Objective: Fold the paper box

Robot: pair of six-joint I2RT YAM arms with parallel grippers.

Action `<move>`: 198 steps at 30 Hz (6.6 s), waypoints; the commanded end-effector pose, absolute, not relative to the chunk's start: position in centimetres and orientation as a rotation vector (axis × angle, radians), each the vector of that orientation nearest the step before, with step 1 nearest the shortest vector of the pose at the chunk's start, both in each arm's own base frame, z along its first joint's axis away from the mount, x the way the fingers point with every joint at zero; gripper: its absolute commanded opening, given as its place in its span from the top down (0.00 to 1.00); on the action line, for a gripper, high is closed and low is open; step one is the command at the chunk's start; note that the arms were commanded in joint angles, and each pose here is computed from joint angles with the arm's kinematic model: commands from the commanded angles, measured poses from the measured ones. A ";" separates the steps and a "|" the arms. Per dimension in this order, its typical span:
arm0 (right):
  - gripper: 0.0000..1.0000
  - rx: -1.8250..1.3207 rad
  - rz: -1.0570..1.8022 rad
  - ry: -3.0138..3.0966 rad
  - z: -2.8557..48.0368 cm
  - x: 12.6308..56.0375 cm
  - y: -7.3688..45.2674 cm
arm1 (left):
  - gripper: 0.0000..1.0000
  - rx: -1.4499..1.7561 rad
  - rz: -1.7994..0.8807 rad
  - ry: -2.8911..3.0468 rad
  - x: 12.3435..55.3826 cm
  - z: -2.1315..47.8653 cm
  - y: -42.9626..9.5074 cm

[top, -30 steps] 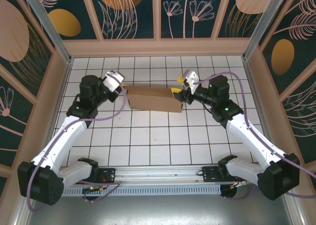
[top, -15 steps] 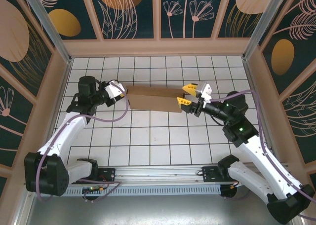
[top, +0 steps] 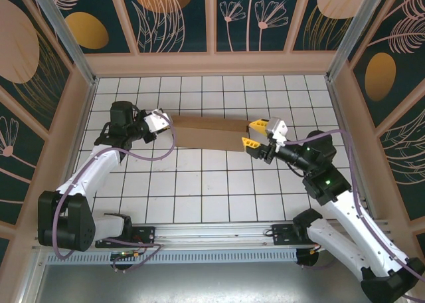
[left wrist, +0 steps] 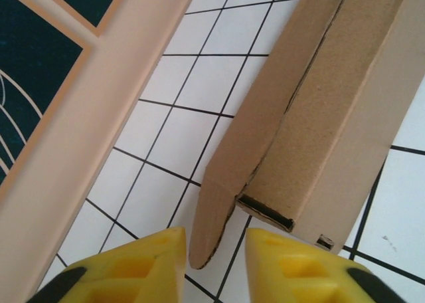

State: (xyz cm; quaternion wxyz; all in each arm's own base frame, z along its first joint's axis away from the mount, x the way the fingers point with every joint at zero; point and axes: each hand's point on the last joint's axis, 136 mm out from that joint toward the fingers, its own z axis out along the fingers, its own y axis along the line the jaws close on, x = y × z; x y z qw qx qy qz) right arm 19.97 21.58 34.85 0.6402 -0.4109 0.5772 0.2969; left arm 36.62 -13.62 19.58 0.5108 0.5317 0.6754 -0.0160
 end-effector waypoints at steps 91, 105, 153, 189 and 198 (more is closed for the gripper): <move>0.83 -1.413 -0.082 1.524 20.3 35.3 17.0 | 1.00 1.292 -0.109 1.659 38.6 16.9 -15.2; 0.92 -1.408 -0.109 1.549 19.3 36.1 17.0 | 1.00 1.295 -0.114 1.655 38.6 17.1 -15.4; 1.00 -0.334 0.520 2.382 21.6 39.7 20.0 | 1.00 0.130 -0.789 2.434 41.0 20.4 -19.8; 1.00 0.020 0.541 2.368 19.8 39.2 17.7 | 1.00 0.036 -0.652 2.484 40.7 19.2 -18.0; 1.00 -0.005 0.495 2.272 18.9 38.2 16.8 | 1.00 0.057 -0.575 2.474 40.3 17.8 -17.0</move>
